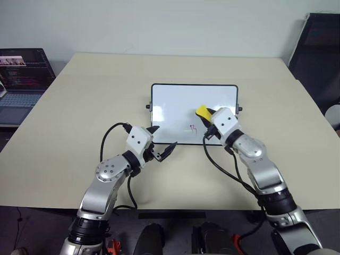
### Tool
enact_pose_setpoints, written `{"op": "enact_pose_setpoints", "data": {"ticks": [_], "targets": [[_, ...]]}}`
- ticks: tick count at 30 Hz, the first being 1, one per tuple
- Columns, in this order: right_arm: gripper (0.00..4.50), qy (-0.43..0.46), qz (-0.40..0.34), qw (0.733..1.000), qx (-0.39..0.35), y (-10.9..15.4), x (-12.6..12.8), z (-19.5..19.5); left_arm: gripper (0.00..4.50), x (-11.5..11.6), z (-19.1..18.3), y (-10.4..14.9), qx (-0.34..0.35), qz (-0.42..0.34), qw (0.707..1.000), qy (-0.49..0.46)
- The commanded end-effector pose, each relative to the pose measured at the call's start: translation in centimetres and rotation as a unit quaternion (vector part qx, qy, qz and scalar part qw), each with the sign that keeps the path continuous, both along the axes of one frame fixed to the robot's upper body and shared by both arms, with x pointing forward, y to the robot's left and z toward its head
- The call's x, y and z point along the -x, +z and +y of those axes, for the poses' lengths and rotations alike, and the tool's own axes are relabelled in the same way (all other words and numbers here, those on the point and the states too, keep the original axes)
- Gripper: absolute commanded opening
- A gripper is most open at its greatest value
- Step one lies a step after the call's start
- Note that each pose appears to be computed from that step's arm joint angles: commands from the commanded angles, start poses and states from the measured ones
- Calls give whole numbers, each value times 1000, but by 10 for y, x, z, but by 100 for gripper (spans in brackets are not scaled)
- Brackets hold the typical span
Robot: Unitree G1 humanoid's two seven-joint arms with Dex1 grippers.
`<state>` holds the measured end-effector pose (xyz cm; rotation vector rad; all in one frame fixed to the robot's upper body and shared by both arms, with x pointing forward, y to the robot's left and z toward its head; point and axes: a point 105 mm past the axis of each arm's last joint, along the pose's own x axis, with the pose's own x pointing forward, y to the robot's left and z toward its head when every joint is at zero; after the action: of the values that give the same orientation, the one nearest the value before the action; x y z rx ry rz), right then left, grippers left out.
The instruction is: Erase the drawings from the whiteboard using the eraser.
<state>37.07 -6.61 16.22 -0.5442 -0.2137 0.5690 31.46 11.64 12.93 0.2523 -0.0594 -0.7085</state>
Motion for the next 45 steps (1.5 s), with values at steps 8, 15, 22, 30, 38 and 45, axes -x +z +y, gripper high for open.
{"op": "enact_pose_setpoints", "data": {"ticks": [8, 15, 22, 30, 38, 45], "targets": [[96, -4, -7, 998, 70, -18, -20, 7, 450, 8, 4, 13, 4, -26, 999, 18], [96, -3, 11, 997, 83, -36, -20, 10, 450, 11, 3, 12, 6, -24, 999, 22], [96, 18, 38, 995, 95, -61, -3, 12, 450, 10, 3, 14, 6, -25, 999, 21], [96, 23, 47, 992, 118, -72, 3, 8, 450, 10, 1, 15, 5, -25, 1000, 19], [96, 31, 59, 988, 142, -82, 15, -10, 450, 11, 0, 15, 6, -23, 1000, 17], [96, 10, 33, 994, 103, -58, 16, -25, 450, 11, -1, 14, 8, -22, 1000, 14]]}}
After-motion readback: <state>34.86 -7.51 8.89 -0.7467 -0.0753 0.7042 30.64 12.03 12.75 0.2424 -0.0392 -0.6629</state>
